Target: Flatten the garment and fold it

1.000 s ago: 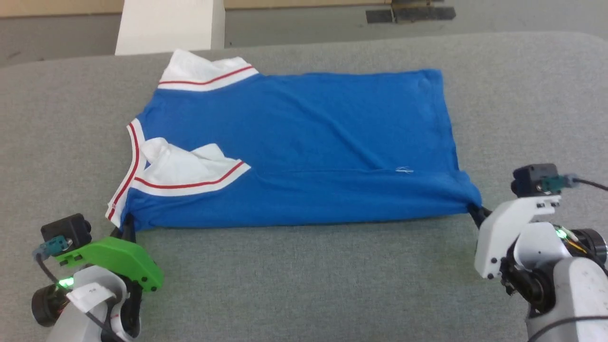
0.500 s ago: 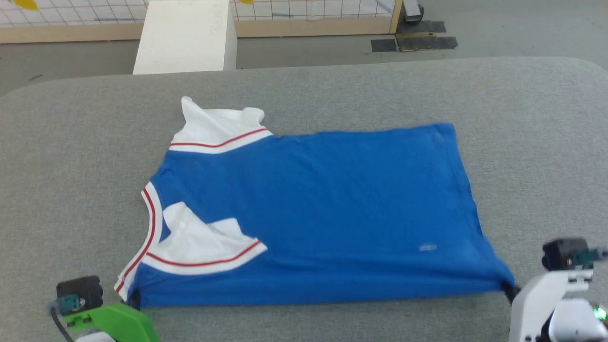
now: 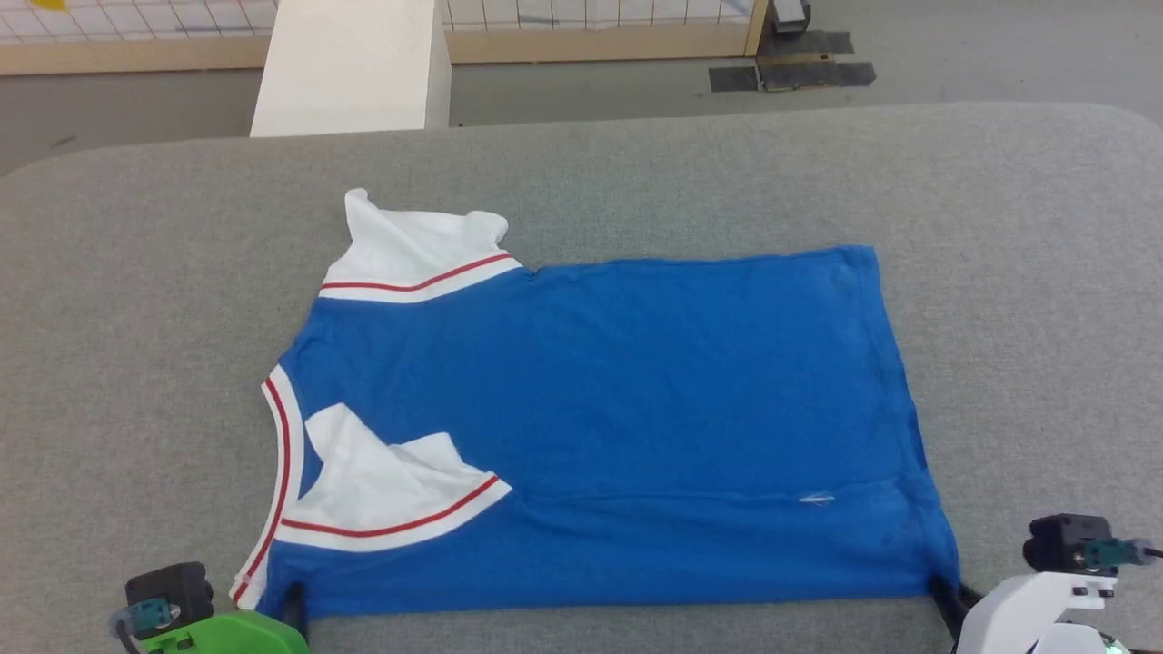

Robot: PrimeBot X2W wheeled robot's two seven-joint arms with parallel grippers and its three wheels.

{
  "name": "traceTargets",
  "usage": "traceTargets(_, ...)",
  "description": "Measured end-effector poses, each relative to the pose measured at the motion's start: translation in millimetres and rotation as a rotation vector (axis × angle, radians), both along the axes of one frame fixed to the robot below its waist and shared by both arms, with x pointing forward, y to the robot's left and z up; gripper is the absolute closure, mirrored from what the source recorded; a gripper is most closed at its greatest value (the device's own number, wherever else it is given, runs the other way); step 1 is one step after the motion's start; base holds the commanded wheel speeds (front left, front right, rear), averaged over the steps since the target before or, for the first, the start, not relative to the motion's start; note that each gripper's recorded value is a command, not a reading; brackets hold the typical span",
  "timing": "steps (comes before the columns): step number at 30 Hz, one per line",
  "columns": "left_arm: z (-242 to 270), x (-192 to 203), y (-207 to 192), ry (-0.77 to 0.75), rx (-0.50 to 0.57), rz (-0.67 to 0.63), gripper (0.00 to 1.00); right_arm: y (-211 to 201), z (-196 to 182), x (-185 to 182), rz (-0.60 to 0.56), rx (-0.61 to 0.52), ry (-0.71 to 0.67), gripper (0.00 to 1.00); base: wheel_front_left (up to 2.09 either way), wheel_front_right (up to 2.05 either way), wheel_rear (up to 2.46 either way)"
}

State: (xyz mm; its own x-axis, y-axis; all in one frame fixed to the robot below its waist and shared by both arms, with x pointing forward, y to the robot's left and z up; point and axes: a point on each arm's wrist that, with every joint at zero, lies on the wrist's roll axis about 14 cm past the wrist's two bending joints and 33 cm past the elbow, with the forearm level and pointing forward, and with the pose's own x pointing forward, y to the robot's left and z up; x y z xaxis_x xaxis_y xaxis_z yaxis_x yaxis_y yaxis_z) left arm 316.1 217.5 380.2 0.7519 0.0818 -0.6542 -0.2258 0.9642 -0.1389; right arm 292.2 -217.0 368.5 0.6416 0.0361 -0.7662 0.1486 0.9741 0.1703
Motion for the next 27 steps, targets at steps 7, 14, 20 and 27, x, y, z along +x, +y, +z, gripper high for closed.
traceTargets(7, 43, 26, 6, -0.213, 0.035, -0.003, 0.00, -3, 49, 31, -0.028, -0.023, -0.307, 0.00, 0.00, 0.00, 0.00)
traceTargets(14, 114, 92, -7, -0.517, 0.140, -0.155, 0.00, 6, 101, 72, 0.009, -0.081, -0.628, 0.00, 0.00, 0.00, 0.00)
traceTargets(20, 148, 153, -38, -0.634, 0.164, -0.318, 0.00, 10, 119, 100, 0.048, -0.102, -0.769, 0.00, 0.00, 0.00, 0.00)
traceTargets(27, 156, 233, -48, -0.574, 0.212, -0.450, 0.00, 15, 119, 131, 0.073, -0.107, -0.825, 0.00, 0.00, 0.00, 0.00)
